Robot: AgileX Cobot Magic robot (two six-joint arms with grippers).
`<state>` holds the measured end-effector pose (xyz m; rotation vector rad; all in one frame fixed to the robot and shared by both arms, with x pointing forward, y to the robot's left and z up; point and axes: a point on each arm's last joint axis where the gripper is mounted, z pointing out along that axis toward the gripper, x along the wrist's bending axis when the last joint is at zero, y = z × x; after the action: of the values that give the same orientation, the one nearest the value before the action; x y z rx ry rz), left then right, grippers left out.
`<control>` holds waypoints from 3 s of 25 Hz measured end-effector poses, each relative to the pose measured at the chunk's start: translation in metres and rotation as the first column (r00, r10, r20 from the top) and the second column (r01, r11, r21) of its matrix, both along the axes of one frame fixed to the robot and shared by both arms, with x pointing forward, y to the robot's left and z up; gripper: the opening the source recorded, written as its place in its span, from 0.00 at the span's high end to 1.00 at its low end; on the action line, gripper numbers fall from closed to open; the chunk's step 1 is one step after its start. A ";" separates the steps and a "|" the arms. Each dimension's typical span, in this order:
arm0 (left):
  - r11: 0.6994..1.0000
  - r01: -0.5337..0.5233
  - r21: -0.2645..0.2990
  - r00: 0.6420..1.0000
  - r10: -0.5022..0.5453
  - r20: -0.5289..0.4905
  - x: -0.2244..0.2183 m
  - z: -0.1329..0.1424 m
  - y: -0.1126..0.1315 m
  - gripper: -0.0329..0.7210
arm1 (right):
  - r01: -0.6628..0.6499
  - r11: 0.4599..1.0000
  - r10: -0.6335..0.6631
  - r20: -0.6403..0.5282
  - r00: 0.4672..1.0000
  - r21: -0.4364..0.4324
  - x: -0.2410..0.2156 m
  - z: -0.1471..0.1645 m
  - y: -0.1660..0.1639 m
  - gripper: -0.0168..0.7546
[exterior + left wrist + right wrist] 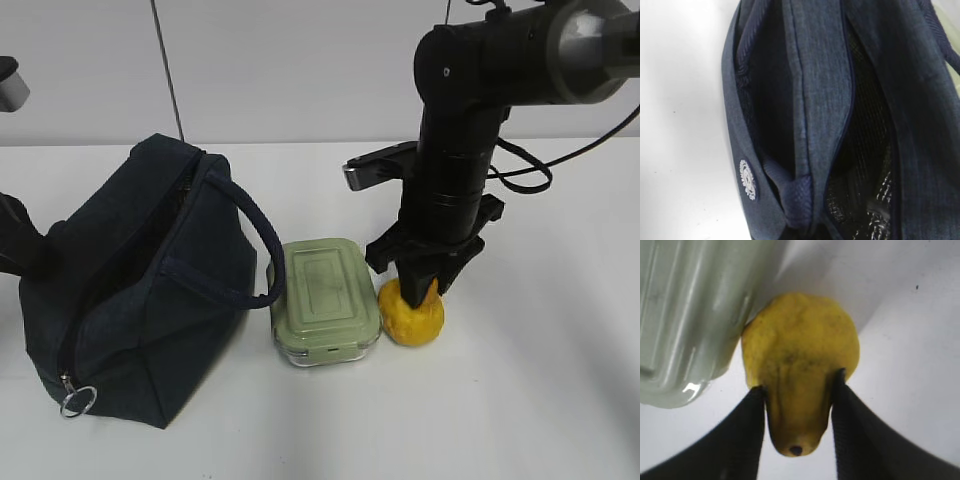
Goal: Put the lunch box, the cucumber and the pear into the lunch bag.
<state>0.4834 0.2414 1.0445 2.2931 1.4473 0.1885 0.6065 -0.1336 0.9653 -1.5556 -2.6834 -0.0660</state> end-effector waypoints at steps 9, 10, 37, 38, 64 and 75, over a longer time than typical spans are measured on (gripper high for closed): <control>1.000 -0.001 0.001 1.000 0.001 0.004 0.000 0.000 0.000 0.95 | -0.012 1.000 0.012 -0.008 1.000 -0.025 -0.004 0.007 -0.004 0.76; 1.000 -0.001 0.001 1.000 0.001 0.004 0.000 0.000 0.000 0.95 | -0.012 1.000 0.012 0.003 1.000 -0.020 -0.005 0.014 -0.004 0.76; 1.000 0.000 0.002 1.000 0.000 0.005 0.000 0.000 0.000 0.95 | -0.355 0.833 0.191 0.382 0.904 0.425 -0.053 0.180 0.069 0.77; 1.000 0.000 0.002 1.000 0.000 0.005 0.000 0.000 0.000 0.95 | -0.385 0.813 0.206 0.402 0.892 0.437 -0.057 0.182 0.076 0.77; 1.000 0.000 0.002 1.000 0.000 0.003 0.000 0.000 0.000 0.95 | -0.473 0.819 0.379 0.314 0.871 0.324 -0.036 0.070 0.147 0.77; 1.000 0.000 0.001 1.000 0.000 0.001 0.000 0.000 0.000 0.95 | -0.481 0.801 0.354 0.365 0.861 0.357 -0.032 0.091 0.153 0.37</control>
<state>0.4834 0.2415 1.0445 2.2942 1.4469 0.1900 0.5743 0.0191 1.0568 -0.8436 -2.8701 -0.8726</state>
